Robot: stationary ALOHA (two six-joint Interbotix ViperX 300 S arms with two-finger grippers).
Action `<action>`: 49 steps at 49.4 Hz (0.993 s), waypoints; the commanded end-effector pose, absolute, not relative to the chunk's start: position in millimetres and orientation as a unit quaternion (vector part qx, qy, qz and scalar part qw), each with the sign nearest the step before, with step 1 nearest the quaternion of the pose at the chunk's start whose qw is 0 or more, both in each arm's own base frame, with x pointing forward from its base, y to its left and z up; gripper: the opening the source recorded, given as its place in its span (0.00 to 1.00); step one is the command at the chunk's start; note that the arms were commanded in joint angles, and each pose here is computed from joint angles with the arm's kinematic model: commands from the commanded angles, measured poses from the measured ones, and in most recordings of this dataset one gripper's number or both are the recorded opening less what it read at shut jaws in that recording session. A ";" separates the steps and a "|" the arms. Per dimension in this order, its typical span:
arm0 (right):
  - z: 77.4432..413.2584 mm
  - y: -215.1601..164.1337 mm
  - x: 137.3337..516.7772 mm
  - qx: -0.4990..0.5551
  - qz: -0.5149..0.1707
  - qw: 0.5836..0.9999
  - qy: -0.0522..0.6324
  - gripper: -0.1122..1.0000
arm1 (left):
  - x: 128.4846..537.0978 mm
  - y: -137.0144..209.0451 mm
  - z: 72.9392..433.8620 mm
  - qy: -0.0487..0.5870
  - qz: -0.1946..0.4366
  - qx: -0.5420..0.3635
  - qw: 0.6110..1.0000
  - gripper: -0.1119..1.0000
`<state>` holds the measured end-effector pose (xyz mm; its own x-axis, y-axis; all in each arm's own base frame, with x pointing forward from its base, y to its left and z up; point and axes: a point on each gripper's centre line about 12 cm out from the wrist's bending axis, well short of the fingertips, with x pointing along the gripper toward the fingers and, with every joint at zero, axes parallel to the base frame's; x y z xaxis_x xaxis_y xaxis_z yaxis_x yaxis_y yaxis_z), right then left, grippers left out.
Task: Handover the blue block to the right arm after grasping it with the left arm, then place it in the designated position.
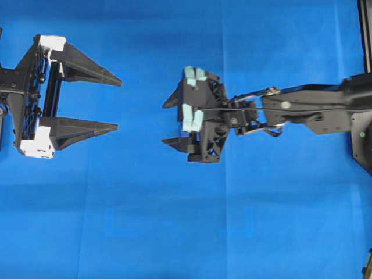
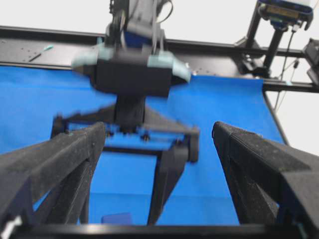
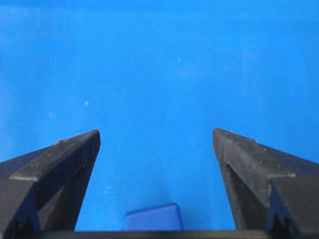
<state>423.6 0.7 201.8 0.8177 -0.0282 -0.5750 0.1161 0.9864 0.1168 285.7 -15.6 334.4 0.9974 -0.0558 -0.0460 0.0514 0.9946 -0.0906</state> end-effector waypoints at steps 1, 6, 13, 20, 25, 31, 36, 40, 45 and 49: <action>229.6 2.5 416.0 0.075 -0.040 0.957 0.278 0.87 | 286.5 -16.6 344.8 0.009 -0.029 -0.044 0.999 0.94; 245.1 2.9 407.2 0.073 -0.045 0.959 0.271 0.87 | 286.5 -16.6 344.8 0.009 -0.029 -0.044 0.999 0.94; 265.0 3.0 394.2 0.070 -0.054 0.960 0.265 0.87 | 286.5 -16.6 344.6 0.010 -0.029 -0.044 0.999 0.94; 285.2 3.8 379.5 0.068 -0.062 0.962 0.258 0.87 | 286.1 -17.0 345.2 0.008 -0.030 -0.044 0.999 0.94; 302.0 4.8 367.0 0.067 -0.066 0.964 0.249 0.87 | 286.1 -17.0 345.2 0.008 -0.030 -0.044 0.999 0.94; 320.7 5.9 351.2 0.068 -0.069 0.967 0.236 0.87 | 286.1 -17.5 345.2 0.008 -0.031 -0.044 0.999 0.94; 329.2 4.6 337.6 0.069 -0.071 0.969 0.226 0.87 | 286.4 -17.5 345.0 0.008 -0.031 -0.044 0.999 0.94; 332.3 4.5 328.0 0.070 -0.069 0.971 0.219 0.87 | 286.4 -17.5 345.2 0.008 -0.031 -0.044 0.999 0.94; 336.2 3.9 317.9 0.072 -0.068 0.973 0.210 0.87 | 286.4 -17.5 345.2 0.008 -0.031 -0.044 0.999 0.94; 339.3 3.6 311.5 0.072 -0.066 0.975 0.202 0.87 | 286.4 -17.5 345.2 0.008 -0.031 -0.044 0.999 0.94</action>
<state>317.8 2.6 326.6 0.8900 -0.1076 -0.4430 0.1693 0.9803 0.1020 285.5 -16.5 333.5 0.9971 -0.0588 -0.0491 0.0542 0.9944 -0.0906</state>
